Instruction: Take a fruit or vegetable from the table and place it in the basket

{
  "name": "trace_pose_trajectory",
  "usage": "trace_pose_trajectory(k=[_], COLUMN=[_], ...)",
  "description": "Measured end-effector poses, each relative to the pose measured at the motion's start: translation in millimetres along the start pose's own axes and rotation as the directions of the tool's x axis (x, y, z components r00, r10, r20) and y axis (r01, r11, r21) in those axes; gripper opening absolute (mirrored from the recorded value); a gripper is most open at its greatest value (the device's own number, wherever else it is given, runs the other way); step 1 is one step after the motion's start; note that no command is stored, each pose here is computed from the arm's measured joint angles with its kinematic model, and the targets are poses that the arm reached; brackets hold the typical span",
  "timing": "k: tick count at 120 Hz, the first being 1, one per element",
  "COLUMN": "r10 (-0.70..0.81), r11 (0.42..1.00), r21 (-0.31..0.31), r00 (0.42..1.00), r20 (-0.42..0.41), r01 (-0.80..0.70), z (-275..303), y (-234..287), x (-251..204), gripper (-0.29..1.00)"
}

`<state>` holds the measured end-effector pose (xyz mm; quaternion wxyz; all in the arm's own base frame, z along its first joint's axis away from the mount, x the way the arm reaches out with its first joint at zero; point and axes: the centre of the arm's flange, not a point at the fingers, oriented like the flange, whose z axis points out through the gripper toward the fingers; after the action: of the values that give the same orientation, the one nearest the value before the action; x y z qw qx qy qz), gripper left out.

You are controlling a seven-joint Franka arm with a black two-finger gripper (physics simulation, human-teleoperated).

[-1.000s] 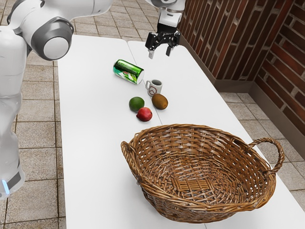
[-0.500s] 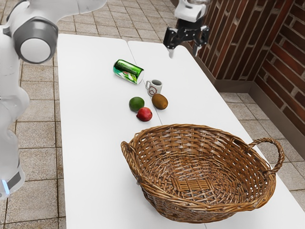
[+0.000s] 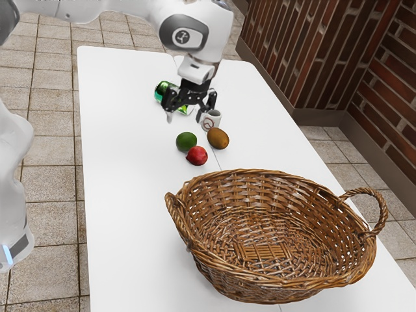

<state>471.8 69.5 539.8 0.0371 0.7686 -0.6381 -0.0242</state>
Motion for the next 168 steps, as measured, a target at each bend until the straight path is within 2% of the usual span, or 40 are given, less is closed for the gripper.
trace_pose_trajectory(k=[38,81,168], r10=[0.026,-0.036,-0.047], r11=[1.0,0.999,0.999], r21=[-0.013,0.017,0.03], r00=[1.0,0.999,0.998], r20=[0.001,0.008,0.034], r01=[-0.026,0.036,0.046], z=[40,54,83], y=[2,-13,-36], x=[23,2,16], gripper=[0.7,0.7,0.72])
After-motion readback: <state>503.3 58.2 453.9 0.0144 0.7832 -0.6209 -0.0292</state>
